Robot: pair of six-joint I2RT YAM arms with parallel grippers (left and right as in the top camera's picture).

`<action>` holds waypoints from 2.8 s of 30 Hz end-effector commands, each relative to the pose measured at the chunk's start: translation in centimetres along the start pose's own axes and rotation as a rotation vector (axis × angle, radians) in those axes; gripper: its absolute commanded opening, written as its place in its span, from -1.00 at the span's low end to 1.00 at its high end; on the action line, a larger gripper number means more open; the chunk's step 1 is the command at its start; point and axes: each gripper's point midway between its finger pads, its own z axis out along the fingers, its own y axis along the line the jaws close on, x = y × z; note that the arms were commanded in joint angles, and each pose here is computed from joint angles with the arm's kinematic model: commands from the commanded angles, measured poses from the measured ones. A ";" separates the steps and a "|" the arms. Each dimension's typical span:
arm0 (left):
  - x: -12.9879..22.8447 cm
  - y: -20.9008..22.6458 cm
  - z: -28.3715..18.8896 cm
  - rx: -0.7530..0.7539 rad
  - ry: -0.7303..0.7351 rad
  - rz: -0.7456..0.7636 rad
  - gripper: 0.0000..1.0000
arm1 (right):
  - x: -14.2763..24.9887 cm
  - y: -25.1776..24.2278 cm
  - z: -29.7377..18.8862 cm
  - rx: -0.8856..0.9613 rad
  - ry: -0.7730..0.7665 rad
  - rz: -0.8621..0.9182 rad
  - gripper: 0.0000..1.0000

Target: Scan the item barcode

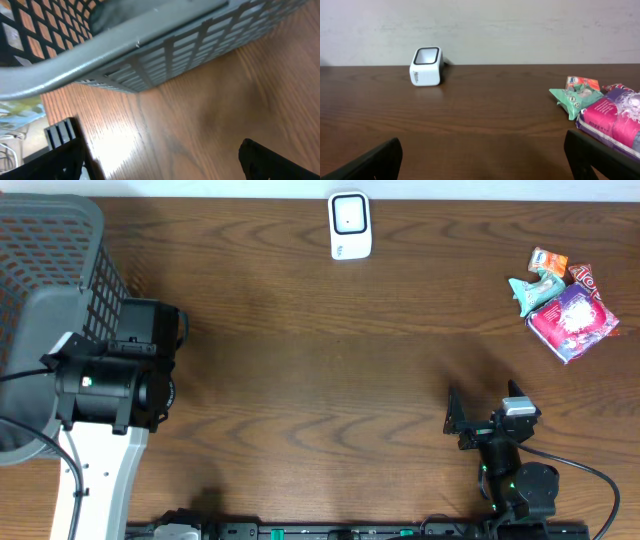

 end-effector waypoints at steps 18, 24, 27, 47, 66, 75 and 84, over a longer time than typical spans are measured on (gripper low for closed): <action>7.6 -9.4 -1.8 0.996 -0.333 0.566 0.95 | 0.0 0.0 0.0 -0.001 -0.002 0.010 0.98; 8.3 -9.1 -1.0 1.064 -0.456 0.512 0.96 | 0.0 0.0 0.0 -0.001 -0.002 0.010 0.99; 8.8 -9.0 -0.5 1.089 -0.499 0.489 0.96 | 0.0 0.0 0.0 -0.001 -0.002 0.010 0.98; 8.7 -7.2 -1.4 1.181 -0.791 0.410 0.96 | 0.0 0.0 0.0 -0.001 -0.003 0.010 0.98; 8.6 -7.1 0.9 1.126 -0.803 0.386 0.95 | 0.0 0.0 0.0 -0.001 -0.003 0.010 0.98; 11.4 -6.9 4.8 1.031 -0.657 0.508 0.96 | 0.0 0.0 0.0 -0.001 -0.003 0.010 0.98; 12.6 -7.6 3.7 1.104 -0.683 0.618 0.96 | 0.0 0.0 0.0 -0.001 -0.003 0.010 0.98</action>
